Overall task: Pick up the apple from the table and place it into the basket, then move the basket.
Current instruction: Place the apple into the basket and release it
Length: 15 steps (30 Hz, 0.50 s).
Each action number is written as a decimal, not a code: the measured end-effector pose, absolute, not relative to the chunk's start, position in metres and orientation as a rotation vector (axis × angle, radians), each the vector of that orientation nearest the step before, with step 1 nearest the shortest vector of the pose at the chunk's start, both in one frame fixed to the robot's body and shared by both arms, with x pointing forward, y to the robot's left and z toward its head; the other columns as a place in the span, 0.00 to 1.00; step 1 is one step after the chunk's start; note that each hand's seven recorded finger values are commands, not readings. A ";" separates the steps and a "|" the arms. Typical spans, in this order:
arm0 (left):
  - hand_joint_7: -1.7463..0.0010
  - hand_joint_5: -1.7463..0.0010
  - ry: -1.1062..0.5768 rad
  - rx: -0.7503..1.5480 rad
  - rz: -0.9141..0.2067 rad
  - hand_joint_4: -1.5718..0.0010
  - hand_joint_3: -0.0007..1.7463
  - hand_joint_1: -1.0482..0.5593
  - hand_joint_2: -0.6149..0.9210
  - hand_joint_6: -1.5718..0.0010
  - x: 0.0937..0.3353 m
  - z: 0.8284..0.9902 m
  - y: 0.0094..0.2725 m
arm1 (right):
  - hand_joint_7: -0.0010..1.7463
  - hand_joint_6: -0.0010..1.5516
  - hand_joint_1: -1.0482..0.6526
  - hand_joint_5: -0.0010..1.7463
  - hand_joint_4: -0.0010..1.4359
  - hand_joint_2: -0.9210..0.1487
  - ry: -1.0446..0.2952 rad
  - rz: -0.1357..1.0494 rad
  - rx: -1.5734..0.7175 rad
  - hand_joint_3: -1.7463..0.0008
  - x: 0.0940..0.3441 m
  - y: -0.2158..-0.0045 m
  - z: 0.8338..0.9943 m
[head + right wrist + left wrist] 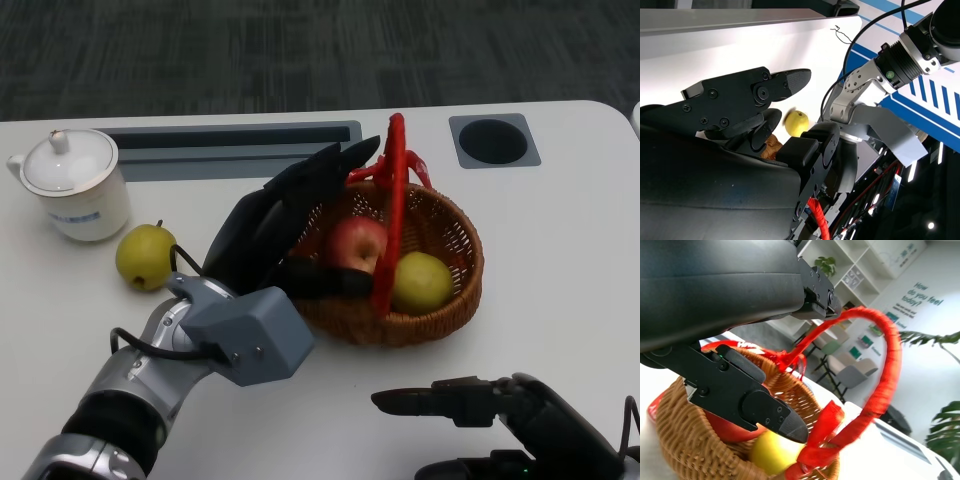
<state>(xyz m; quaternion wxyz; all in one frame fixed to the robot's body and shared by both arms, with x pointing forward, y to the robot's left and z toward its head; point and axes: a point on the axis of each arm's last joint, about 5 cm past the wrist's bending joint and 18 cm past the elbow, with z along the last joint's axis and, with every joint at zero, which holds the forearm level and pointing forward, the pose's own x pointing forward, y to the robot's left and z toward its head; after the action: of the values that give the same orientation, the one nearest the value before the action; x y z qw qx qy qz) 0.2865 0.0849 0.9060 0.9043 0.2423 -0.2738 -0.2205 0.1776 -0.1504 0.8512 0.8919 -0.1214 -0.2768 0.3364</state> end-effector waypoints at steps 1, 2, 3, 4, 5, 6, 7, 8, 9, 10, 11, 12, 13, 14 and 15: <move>1.00 1.00 -0.579 0.496 -0.454 0.98 0.00 0.24 0.91 0.90 0.287 0.909 0.085 | 0.00 0.47 0.34 0.01 0.59 0.00 -0.575 0.696 -0.254 0.98 0.178 -0.151 0.851; 1.00 0.99 -0.594 0.492 -0.452 0.97 0.00 0.24 0.91 0.90 0.287 0.911 0.086 | 0.00 0.48 0.33 0.01 0.59 0.00 -0.575 0.693 -0.255 0.98 0.178 -0.152 0.852; 1.00 0.99 -0.610 0.490 -0.449 0.97 0.00 0.24 0.91 0.90 0.287 0.914 0.087 | 0.01 0.48 0.33 0.01 0.59 0.00 -0.575 0.690 -0.258 0.98 0.179 -0.152 0.852; 1.00 0.99 -0.627 0.487 -0.447 0.96 0.00 0.25 0.91 0.89 0.287 0.916 0.088 | 0.01 0.48 0.33 0.01 0.59 0.00 -0.575 0.688 -0.262 0.98 0.179 -0.154 0.852; 0.99 0.99 -0.644 0.484 -0.445 0.95 0.00 0.26 0.91 0.88 0.286 0.917 0.090 | 0.01 0.48 0.33 0.01 0.59 0.00 -0.574 0.686 -0.268 0.98 0.179 -0.155 0.853; 0.99 0.99 -0.660 0.479 -0.442 0.94 0.00 0.27 0.91 0.87 0.284 0.918 0.092 | 0.01 0.48 0.34 0.00 0.59 0.00 -0.573 0.683 -0.277 0.98 0.180 -0.158 0.853; 0.99 0.99 -0.672 0.472 -0.437 0.93 0.00 0.29 0.91 0.86 0.281 0.918 0.095 | 0.01 0.49 0.34 0.00 0.59 0.00 -0.572 0.677 -0.290 0.98 0.180 -0.162 0.854; 0.99 0.98 -0.681 0.465 -0.433 0.92 0.00 0.29 0.91 0.86 0.278 0.918 0.098 | 0.01 0.49 0.34 0.00 0.59 0.00 -0.570 0.670 -0.305 0.98 0.181 -0.167 0.856; 0.99 0.98 -0.685 0.458 -0.427 0.91 0.00 0.30 0.91 0.85 0.275 0.917 0.101 | 0.01 0.49 0.34 0.00 0.59 0.00 -0.571 0.661 -0.321 0.98 0.183 -0.172 0.858; 0.99 0.98 -0.685 0.452 -0.419 0.90 0.00 0.30 0.91 0.84 0.272 0.916 0.104 | 0.01 0.49 0.34 0.00 0.59 0.00 -0.573 0.652 -0.336 0.98 0.184 -0.176 0.860; 0.98 0.98 -0.684 0.449 -0.411 0.89 0.00 0.31 0.91 0.83 0.269 0.915 0.107 | 0.00 0.49 0.34 0.00 0.59 0.00 -0.578 0.644 -0.353 0.98 0.186 -0.181 0.863; 0.98 0.98 -0.681 0.444 -0.401 0.87 0.00 0.32 0.91 0.82 0.265 0.914 0.111 | 0.00 0.49 0.33 0.00 0.59 0.00 -0.586 0.637 -0.372 0.97 0.188 -0.185 0.866; 0.98 0.97 -0.679 0.439 -0.388 0.85 0.00 0.33 0.92 0.81 0.262 0.913 0.115 | 0.00 0.49 0.33 0.00 0.59 0.00 -0.595 0.632 -0.394 0.97 0.190 -0.190 0.869; 0.98 0.97 -0.674 0.432 -0.374 0.84 0.01 0.34 0.92 0.80 0.258 0.912 0.121 | 0.00 0.49 0.33 0.00 0.59 0.00 -0.605 0.628 -0.421 0.97 0.193 -0.196 0.874; 0.98 0.97 -0.667 0.425 -0.359 0.83 0.01 0.34 0.93 0.79 0.255 0.911 0.126 | 0.00 0.49 0.33 0.00 0.59 0.00 -0.614 0.624 -0.449 0.97 0.195 -0.202 0.878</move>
<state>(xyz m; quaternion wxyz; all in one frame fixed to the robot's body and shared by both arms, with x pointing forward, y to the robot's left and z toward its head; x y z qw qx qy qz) 0.2549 0.1264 0.9109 0.9072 0.2058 -0.3229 -0.1741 0.1952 -0.2016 0.8781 0.8814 -0.2154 -0.2947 0.2997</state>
